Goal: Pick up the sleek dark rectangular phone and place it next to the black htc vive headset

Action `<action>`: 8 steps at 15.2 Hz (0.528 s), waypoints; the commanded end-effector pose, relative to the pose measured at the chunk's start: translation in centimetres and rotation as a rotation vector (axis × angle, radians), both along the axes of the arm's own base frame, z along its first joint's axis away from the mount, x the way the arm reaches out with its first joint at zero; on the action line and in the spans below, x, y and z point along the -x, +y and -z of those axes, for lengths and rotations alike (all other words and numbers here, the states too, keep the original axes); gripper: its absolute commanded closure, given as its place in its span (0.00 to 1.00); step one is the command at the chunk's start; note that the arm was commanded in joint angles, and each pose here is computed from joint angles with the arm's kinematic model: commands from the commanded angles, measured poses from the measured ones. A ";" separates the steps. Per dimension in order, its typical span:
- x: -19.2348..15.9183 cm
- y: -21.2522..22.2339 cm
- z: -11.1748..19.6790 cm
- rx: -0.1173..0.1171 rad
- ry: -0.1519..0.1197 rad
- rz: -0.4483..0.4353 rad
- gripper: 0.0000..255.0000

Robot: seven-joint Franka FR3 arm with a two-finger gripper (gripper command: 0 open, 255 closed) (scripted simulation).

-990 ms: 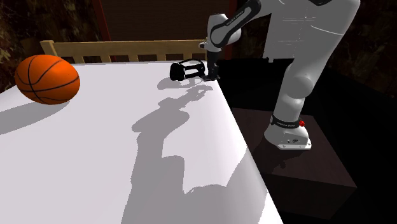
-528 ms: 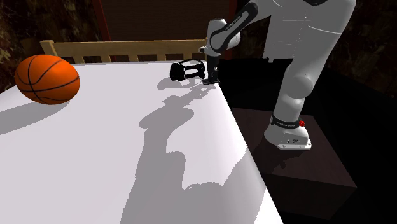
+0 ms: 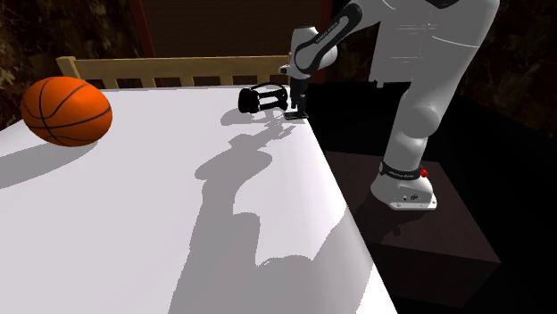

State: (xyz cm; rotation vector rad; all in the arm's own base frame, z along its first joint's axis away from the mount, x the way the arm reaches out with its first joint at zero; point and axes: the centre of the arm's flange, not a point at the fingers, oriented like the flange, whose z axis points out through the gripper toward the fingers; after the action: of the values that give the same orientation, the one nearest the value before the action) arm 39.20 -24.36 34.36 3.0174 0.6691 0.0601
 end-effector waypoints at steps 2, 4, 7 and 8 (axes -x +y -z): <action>0.0 0.0 0.0 0.000 0.000 0.000 0.00; 0.1 0.1 -2.6 0.000 0.000 0.000 0.00; 0.2 0.2 -5.0 0.000 0.000 0.000 0.00; 0.2 0.2 -5.0 0.000 0.000 0.000 0.00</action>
State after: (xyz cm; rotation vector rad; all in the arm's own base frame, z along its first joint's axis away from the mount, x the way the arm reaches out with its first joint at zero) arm 39.03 -24.18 39.06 3.0167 0.6690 0.0616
